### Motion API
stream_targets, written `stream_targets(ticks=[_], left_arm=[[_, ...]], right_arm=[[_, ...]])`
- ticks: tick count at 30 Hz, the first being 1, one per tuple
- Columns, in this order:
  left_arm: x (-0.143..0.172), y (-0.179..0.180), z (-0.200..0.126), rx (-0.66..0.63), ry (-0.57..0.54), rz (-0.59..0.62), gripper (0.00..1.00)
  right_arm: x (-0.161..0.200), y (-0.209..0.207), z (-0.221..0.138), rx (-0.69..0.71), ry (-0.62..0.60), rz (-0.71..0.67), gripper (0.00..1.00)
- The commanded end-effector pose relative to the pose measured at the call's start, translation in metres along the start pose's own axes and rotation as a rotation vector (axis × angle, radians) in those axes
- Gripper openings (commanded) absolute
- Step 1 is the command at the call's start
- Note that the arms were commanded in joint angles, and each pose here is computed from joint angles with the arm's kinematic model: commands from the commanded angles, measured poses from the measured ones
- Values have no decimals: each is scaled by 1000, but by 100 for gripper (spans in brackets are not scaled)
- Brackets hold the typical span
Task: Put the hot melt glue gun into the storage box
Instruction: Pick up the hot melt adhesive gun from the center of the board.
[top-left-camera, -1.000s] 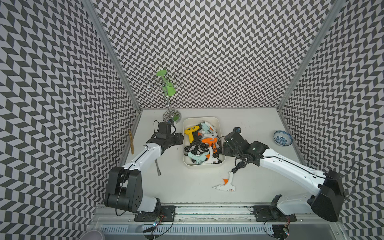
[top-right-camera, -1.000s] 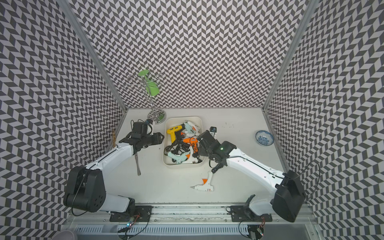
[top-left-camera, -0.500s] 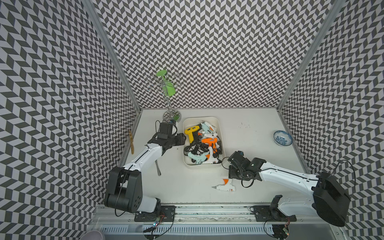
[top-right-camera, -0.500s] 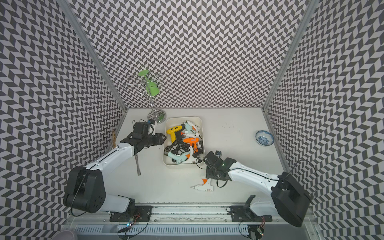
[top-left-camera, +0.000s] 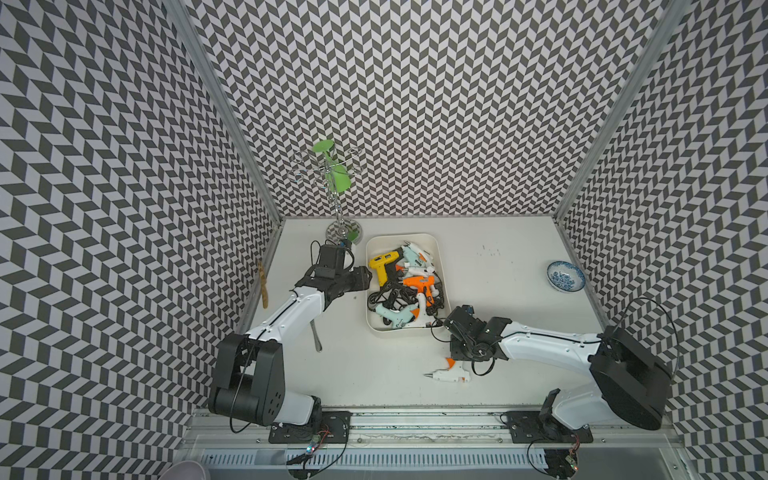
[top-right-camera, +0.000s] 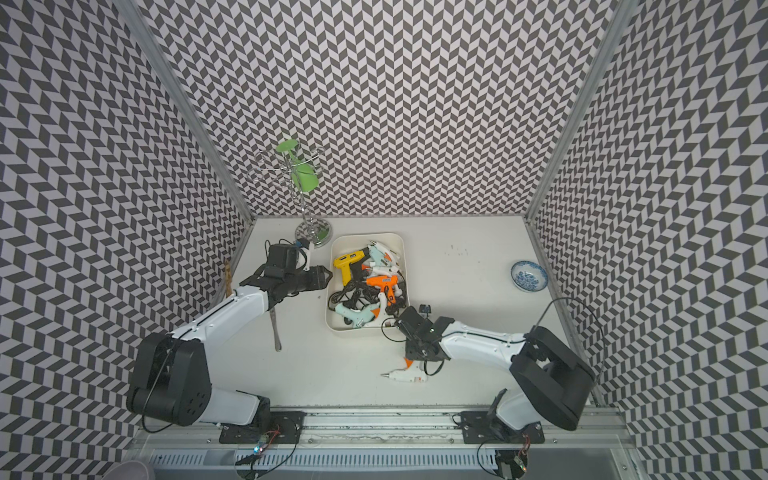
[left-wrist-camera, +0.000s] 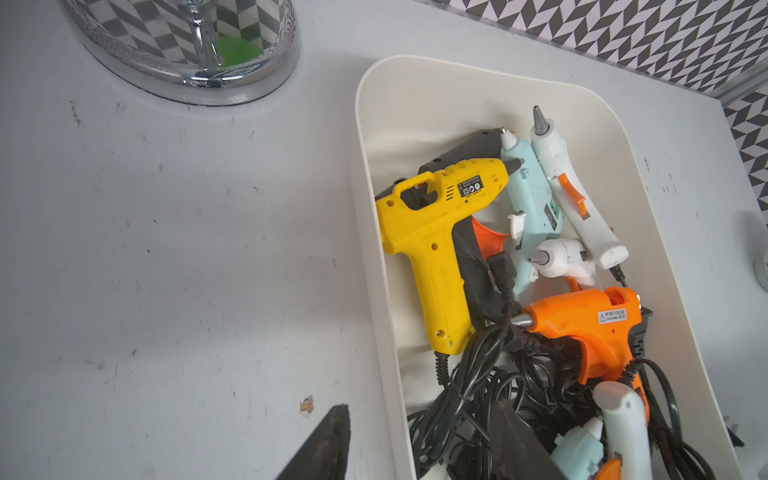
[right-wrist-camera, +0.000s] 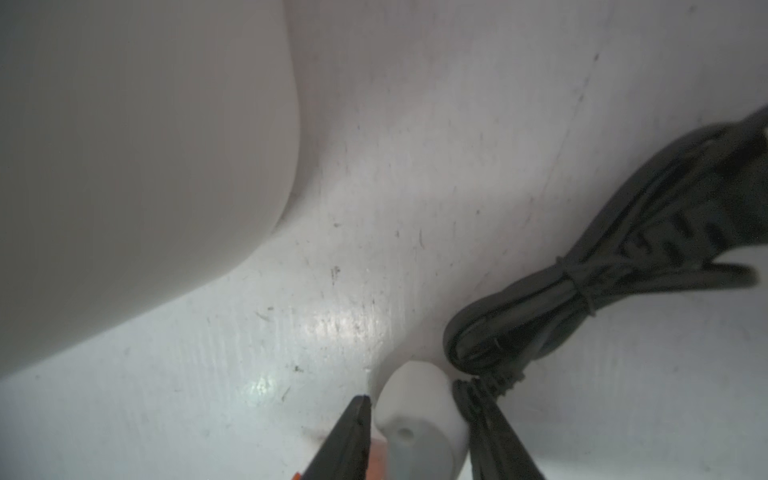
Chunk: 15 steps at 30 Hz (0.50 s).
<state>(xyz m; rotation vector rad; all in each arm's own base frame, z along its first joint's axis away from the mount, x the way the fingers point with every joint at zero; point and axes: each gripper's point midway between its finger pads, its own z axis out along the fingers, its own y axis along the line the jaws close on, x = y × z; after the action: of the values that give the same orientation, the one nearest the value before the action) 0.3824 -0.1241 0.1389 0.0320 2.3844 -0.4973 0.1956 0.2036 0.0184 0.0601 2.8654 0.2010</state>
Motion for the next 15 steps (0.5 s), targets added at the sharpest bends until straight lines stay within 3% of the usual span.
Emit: stream_targets(ticks=[1, 5, 8, 15], left_arm=[[-8, -2, -6, -4, -33, 10, 58], [-9, 0, -6, -9, -34, 5, 58], [-12, 7, -9, -26, -46, -9, 58], [-15, 17, -12, -40, -59, -34, 57]], right_arm=[[-2, -5, 4, 40, -10, -4, 26], [-15, -8, -6, 83, -41, -37, 9], [-32, -16, -22, 127, -85, -60, 1], [-108, -30, -94, 139, -270, -140, 1]])
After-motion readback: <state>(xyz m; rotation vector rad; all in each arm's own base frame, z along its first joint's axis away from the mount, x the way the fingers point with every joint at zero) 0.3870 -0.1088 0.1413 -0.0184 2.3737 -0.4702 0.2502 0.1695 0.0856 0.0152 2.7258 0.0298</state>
